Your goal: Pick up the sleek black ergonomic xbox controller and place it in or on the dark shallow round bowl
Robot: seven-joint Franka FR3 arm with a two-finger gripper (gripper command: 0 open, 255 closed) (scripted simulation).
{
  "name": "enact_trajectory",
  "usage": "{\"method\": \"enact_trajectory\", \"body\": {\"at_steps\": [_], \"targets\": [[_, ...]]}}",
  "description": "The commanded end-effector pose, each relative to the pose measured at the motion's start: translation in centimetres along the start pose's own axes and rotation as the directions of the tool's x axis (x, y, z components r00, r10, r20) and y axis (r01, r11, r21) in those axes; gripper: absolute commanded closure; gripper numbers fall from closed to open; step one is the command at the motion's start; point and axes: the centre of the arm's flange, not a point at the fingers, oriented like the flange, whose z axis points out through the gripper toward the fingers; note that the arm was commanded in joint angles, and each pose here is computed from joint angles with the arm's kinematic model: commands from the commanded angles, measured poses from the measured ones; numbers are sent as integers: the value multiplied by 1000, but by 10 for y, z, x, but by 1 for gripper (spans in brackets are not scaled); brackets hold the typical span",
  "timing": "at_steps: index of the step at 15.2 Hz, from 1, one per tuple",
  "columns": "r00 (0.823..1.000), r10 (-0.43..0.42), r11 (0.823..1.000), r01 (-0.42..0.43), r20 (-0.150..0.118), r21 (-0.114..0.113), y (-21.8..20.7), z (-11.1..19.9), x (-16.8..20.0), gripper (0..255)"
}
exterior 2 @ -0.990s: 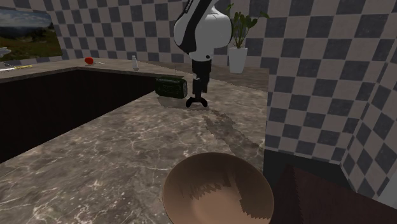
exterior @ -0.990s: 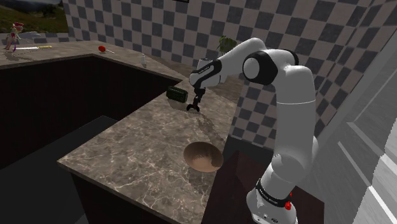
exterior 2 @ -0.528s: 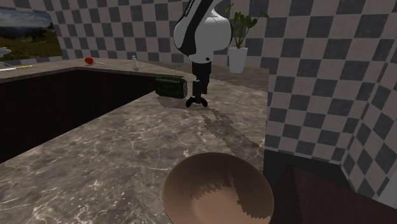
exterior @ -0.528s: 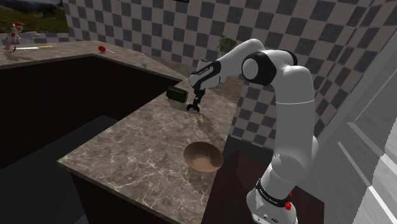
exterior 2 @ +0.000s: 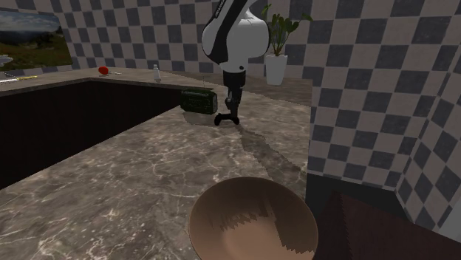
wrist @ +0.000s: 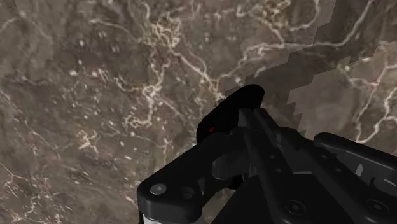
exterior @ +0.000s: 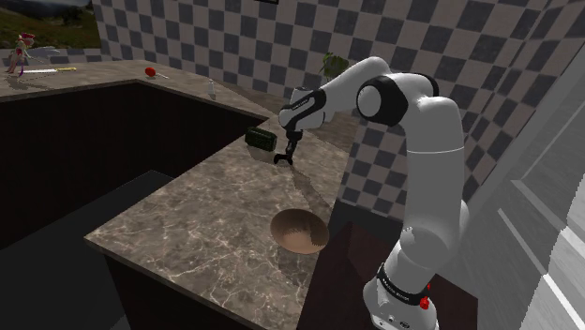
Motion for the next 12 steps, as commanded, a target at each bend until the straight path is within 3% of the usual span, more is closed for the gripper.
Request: {"method": "enact_trajectory", "body": {"at_steps": [1,4,5,8,12], "targets": [[1000,-1,1000,1,3,3,-1,2,0,255],[1000,-1,1000,1,1,1,0,0,0,255],[1000,-1,1000,1,1,1,0,0,0,0],[994,-104,994,103,15,47,28,-14,24,0],[995,-104,994,103,15,48,27,7,23,0]]}}
